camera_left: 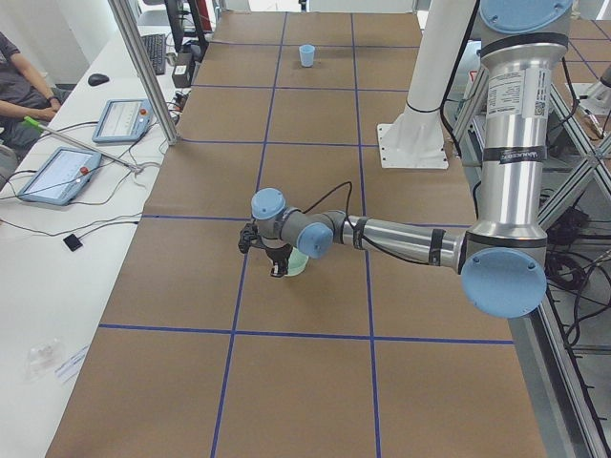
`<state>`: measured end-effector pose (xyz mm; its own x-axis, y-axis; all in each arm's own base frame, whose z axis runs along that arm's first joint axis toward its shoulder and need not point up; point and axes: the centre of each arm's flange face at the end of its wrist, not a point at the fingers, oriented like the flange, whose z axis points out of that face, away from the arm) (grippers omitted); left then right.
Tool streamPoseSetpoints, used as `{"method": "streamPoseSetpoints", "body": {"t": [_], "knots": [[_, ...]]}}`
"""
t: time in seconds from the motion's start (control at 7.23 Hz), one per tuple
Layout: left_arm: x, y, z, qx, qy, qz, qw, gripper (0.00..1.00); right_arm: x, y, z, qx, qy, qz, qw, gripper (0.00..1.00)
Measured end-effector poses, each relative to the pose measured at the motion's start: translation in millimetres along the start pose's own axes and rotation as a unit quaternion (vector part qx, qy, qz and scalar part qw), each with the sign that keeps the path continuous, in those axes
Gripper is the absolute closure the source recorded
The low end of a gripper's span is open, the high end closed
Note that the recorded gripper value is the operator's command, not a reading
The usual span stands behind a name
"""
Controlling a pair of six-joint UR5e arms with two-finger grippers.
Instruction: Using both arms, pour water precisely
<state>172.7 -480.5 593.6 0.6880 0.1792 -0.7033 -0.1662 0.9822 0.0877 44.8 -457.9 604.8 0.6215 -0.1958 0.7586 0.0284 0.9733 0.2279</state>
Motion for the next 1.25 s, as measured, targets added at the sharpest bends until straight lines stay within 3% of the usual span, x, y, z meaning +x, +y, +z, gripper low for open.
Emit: {"method": "streamPoseSetpoints", "body": {"t": [0.14, 0.28, 0.42, 0.55, 0.97, 1.25], "knots": [[0, -2, 2, -0.001, 0.000, 0.000, 1.0000, 0.92, 0, 0, 0, 0.000, 0.000, 0.000, 1.0000, 0.01], [0, -3, 4, -0.002, 0.000, -0.002, 1.0000, 0.62, 1, 0, 0, 0.000, 0.000, 0.001, 1.0000, 0.01], [0, -3, 4, -0.003, 0.000, -0.003, 1.0000, 0.16, 1, 0, 1, -0.001, 0.000, 0.001, 1.0000, 0.01], [1, -4, 4, -0.003, 0.000, -0.003, 1.0000, 0.01, 1, 0, 1, -0.001, 0.000, 0.001, 1.0000, 0.01], [9, -5, -7, 0.005, 0.008, 0.002, 1.0000, 0.01, 0, -1, 0, 0.000, 0.000, 0.001, 1.0000, 0.01], [20, -2, -55, 0.038, 0.034, 0.004, 0.9987, 0.01, -3, -7, -2, 0.003, 0.000, -0.004, 1.0000, 0.01]]}}
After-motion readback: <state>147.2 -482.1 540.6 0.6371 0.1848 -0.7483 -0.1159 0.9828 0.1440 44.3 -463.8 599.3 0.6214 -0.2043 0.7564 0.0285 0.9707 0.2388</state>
